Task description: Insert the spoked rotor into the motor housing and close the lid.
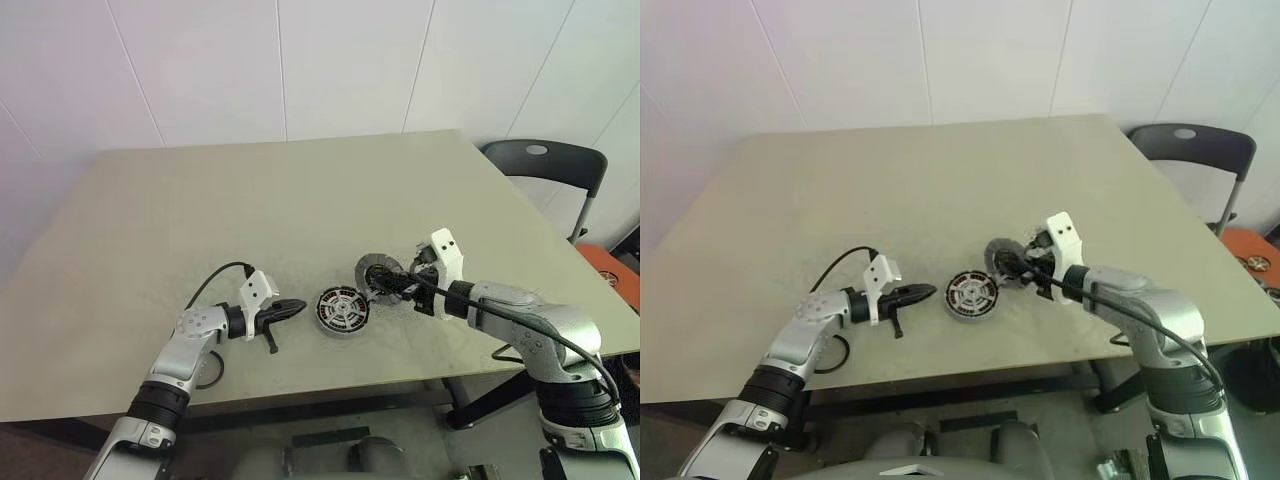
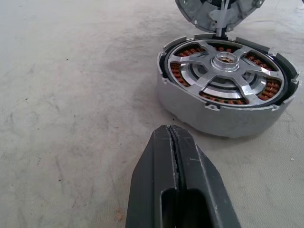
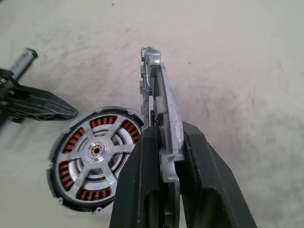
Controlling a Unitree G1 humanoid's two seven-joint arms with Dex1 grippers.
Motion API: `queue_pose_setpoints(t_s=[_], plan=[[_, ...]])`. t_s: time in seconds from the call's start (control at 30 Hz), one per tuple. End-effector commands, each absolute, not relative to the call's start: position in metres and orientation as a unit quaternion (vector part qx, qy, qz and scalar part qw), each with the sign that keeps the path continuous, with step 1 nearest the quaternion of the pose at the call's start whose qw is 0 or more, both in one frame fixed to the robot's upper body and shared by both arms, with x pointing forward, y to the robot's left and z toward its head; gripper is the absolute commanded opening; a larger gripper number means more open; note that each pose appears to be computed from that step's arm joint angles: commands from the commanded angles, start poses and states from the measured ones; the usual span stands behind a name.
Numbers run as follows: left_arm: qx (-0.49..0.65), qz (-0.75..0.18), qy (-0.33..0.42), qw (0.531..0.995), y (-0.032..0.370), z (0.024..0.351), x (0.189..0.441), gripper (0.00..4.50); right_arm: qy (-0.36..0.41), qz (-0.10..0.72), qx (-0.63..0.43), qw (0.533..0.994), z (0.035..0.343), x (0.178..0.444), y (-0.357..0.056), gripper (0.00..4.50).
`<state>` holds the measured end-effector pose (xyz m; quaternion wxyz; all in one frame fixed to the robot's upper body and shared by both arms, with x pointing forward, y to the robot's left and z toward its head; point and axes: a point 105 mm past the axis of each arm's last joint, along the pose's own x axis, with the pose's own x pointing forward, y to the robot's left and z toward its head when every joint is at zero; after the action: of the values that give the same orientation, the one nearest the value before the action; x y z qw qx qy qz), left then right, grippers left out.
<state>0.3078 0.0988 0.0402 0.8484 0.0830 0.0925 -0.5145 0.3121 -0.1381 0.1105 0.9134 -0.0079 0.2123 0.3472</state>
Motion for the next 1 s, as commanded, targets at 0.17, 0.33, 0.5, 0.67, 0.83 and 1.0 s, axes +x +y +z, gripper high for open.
queue_pose_setpoints(t_s=[0.17, 0.33, 0.5, 0.67, 0.83, 1.0], plan=[[0.099, -0.512, 0.073, 0.85, 0.101, 0.049, 0.313, 0.0, 0.121, 0.355, -0.121, 0.919, 0.142, 0.322, -0.135, 0.16], [0.101, -0.511, 0.075, 0.85, 0.102, 0.048, 0.312, 0.0, 0.086, 0.363, -0.178, 0.91, 0.151, 0.324, -0.129, 0.16], [0.105, -0.511, 0.08, 0.85, 0.102, 0.046, 0.311, 0.0, 0.056, 0.37, -0.219, 0.901, 0.157, 0.325, -0.126, 0.16], [0.104, -0.511, 0.078, 0.849, 0.1, 0.047, 0.311, 0.0, 0.059, 0.377, -0.218, 0.898, 0.154, 0.325, -0.125, 0.16], [0.104, -0.511, 0.078, 0.849, 0.099, 0.047, 0.312, 0.0, 0.09, 0.384, -0.214, 0.894, 0.142, 0.326, -0.126, 0.16], [0.105, -0.51, 0.079, 0.85, 0.1, 0.047, 0.312, 0.0, 0.107, 0.393, -0.216, 0.887, 0.134, 0.325, -0.126, 1.11]])
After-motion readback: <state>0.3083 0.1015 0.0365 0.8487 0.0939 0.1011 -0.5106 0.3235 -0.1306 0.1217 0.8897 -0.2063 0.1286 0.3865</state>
